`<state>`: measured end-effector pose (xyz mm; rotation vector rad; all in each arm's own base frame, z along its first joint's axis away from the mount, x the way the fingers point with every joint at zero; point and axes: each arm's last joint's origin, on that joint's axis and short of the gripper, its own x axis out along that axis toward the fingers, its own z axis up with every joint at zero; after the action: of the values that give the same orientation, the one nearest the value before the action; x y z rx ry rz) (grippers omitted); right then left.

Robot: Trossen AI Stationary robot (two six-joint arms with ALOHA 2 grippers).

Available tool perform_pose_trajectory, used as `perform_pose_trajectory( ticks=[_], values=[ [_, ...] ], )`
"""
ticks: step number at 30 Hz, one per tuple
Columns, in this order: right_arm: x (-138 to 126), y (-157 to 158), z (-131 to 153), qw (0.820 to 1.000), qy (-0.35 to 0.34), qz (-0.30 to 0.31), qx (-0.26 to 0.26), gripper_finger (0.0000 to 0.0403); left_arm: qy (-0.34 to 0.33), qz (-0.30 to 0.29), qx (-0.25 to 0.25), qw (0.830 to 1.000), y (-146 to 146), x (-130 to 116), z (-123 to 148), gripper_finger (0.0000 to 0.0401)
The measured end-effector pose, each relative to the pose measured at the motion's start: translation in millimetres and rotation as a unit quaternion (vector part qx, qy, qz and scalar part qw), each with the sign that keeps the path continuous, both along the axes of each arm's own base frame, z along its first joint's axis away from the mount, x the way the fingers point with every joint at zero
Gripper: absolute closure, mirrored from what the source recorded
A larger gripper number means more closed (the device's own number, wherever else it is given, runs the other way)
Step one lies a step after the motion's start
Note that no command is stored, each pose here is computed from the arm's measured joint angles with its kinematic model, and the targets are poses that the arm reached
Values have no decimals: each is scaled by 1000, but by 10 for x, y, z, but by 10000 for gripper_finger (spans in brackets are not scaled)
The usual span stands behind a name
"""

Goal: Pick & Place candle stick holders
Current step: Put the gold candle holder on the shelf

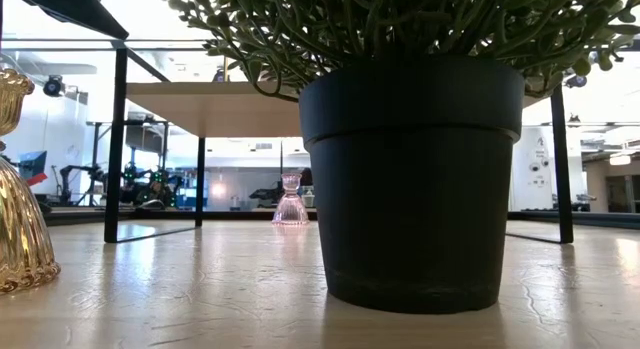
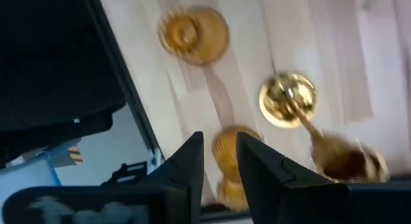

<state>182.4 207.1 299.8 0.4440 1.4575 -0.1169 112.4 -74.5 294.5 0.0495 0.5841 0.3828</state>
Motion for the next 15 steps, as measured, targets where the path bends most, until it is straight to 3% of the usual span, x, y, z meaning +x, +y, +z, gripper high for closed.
perform_pose_trajectory(
  ticks=[8,15],
  values=[
    [-485,56,176,997,-42,-70,-17,334,0,0,0,1000,0,0,0,380],
    [-732,81,-41,991,-29,-123,-41,326,0,0,0,1000,0,0,0,380]
  ],
)
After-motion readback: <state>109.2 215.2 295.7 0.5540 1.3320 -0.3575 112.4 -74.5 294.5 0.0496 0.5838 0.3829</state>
